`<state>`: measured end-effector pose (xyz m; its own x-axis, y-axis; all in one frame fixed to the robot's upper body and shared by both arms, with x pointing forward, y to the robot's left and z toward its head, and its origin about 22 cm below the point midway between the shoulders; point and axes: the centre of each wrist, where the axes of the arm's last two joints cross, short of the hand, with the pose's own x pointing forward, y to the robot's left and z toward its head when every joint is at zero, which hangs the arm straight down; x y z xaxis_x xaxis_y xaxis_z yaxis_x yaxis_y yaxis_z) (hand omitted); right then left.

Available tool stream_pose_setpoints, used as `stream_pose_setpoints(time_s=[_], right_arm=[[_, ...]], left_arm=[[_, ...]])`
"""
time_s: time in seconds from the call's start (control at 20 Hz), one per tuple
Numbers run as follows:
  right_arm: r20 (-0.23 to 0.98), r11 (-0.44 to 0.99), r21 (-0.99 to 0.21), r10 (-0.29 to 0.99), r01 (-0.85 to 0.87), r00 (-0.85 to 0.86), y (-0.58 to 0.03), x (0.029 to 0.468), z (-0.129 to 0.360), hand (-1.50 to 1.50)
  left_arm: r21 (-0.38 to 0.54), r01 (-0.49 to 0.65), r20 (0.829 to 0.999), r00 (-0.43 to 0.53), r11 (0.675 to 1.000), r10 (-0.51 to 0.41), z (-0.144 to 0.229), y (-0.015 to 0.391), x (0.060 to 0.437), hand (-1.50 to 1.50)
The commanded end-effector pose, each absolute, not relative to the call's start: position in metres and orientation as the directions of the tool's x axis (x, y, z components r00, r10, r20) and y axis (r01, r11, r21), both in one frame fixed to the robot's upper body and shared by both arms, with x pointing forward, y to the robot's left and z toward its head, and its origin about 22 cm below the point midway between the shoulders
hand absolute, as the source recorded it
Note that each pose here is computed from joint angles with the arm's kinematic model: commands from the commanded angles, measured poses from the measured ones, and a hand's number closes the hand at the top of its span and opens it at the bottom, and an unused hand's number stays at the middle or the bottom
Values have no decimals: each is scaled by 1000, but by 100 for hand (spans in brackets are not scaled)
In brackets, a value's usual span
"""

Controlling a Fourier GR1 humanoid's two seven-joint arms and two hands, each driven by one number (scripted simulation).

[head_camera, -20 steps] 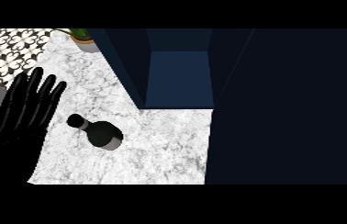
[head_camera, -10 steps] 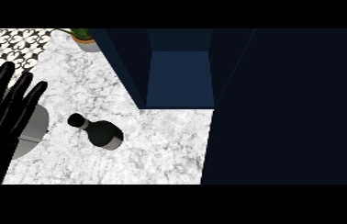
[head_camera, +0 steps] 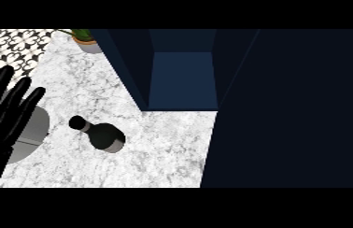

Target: Pick up the wine, place it into the cabinet and close the cabinet

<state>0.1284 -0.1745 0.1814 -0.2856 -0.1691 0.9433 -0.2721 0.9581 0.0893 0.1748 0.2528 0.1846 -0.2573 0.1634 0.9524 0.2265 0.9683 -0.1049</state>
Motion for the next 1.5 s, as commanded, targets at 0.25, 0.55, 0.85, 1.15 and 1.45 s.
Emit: stream_pose_setpoints(time_s=[0.25, 0.55, 0.85, 1.15, 1.45], right_arm=[[925, 974, 62, -138, -217, -355, -176, 100, 202, -150], [925, 980, 59, -126, -191, -359, -177, 96, 209, -150], [919, 975, 39, -121, -218, -375, -170, 99, 211, -150], [927, 976, 47, -121, -211, -355, -178, 83, 215, -150], [919, 977, 67, -139, -202, -368, -166, 96, 215, -150]], left_arm=[[-65, 181, 960, -256, 981, 111, 181, 257, 193, -150], [-79, 164, 963, -241, 983, 118, 171, 259, 191, -150], [-66, 174, 968, -227, 983, 106, 149, 256, 203, -150], [-69, 136, 976, -198, 988, 95, 119, 266, 201, -150], [-72, 112, 980, -176, 991, 91, 82, 294, 200, -150]])
